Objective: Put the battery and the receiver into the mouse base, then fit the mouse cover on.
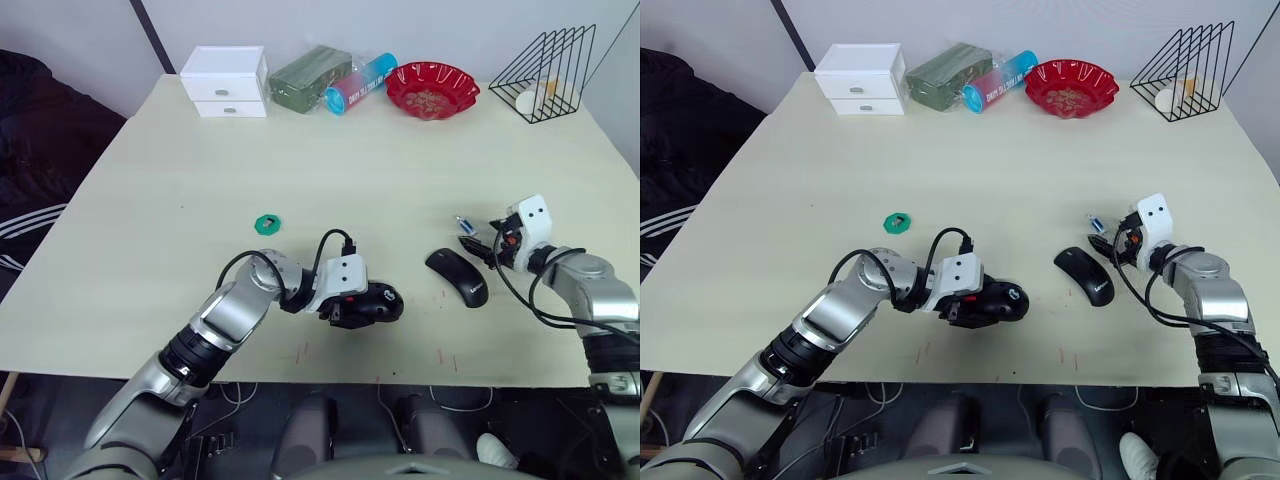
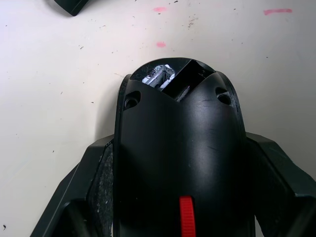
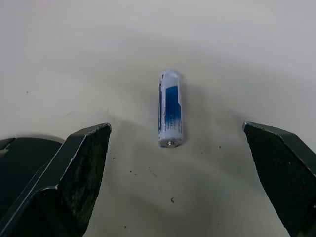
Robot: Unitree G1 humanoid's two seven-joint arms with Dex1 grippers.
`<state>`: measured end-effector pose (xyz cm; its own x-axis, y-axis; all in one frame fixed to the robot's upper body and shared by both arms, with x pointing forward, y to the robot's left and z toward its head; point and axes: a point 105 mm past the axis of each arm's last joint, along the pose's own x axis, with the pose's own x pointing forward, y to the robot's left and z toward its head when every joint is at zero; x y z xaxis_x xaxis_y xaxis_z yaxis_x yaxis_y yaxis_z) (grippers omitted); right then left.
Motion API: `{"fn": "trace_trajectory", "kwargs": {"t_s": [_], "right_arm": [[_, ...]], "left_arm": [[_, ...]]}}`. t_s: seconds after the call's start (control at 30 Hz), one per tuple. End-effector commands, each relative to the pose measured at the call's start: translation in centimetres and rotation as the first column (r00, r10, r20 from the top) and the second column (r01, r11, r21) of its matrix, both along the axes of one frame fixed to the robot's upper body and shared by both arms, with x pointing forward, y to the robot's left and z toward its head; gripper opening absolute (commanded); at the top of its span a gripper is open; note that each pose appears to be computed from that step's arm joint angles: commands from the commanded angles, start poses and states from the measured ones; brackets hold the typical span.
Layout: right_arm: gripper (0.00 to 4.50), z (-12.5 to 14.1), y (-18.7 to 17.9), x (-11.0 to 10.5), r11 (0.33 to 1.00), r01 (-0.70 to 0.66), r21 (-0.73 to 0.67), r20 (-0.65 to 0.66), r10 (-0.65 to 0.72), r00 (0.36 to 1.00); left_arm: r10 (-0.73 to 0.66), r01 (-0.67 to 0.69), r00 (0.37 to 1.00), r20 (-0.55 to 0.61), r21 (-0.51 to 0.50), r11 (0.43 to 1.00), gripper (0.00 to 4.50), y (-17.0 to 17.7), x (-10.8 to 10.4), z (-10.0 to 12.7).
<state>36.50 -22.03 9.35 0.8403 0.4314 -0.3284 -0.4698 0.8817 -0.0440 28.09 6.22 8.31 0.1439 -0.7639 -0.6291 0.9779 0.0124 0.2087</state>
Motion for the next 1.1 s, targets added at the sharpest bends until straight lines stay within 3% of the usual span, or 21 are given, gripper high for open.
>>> {"fn": "trace_trajectory", "kwargs": {"t_s": [0.03, 0.23, 0.27, 0.33, 0.43, 0.6, 0.87, 1.1], "right_arm": [[4.5, 0.8, 0.1, 1.0, 0.999, 0.014, -0.035, 0.03, -0.013, 0.999], [4.5, 0.8, 0.7, 1.4, 0.998, -0.019, -0.064, 0.043, 0.021, 0.999], [4.25, 0.7, 0.8, 1.4, 0.998, -0.018, -0.06, 0.038, 0.021, 0.999], [3.69, 0.6, 0.9, 1.5, 0.998, -0.016, -0.06, 0.031, 0.018, 0.999], [2.14, 0.4, 0.8, 1.5, 0.998, -0.012, -0.067, 0.03, 0.014, 0.999], [0.13, 0.3, 0.5, 1.3, 0.998, -0.008, -0.065, 0.031, 0.01, 0.999], [0.09, 2.0, -0.5, 0.4, 0.997, -0.024, -0.072, 0.06, 0.029, 0.998], [0.09, 5.7, 0.9, -3.4, 0.974, -0.191, -0.118, 0.042, 0.197, 0.98]], "left_arm": [[0.036, -0.035, 0.999, -0.003, 0.044, 0.998, 2.95, 0.6, 0.4, -1.0], [0.036, -0.036, 0.999, -0.001, 0.046, 0.998, 2.95, 0.5, 0.6, -1.0], [0.037, -0.036, 0.999, -0.001, 0.045, 0.998, 2.95, 0.5, 0.6, -1.0], [0.036, -0.036, 0.999, -0.002, 0.045, 0.998, 2.95, 0.5, 0.5, -1.0], [0.036, -0.036, 0.999, -0.003, 0.046, 0.998, 2.95, 0.5, 0.5, -1.0], [0.039, -0.038, 0.999, -0.004, 0.046, 0.998, 2.95, 0.6, 0.5, -1.0], [0.032, -0.032, 0.999, 0.001, 0.05, 0.998, 2.95, 0.6, 0.6, -1.0], [0.037, -0.038, 0.999, 0.01, 0.054, 0.998, 2.95, 0.7, 0.8, -1.0]]}}
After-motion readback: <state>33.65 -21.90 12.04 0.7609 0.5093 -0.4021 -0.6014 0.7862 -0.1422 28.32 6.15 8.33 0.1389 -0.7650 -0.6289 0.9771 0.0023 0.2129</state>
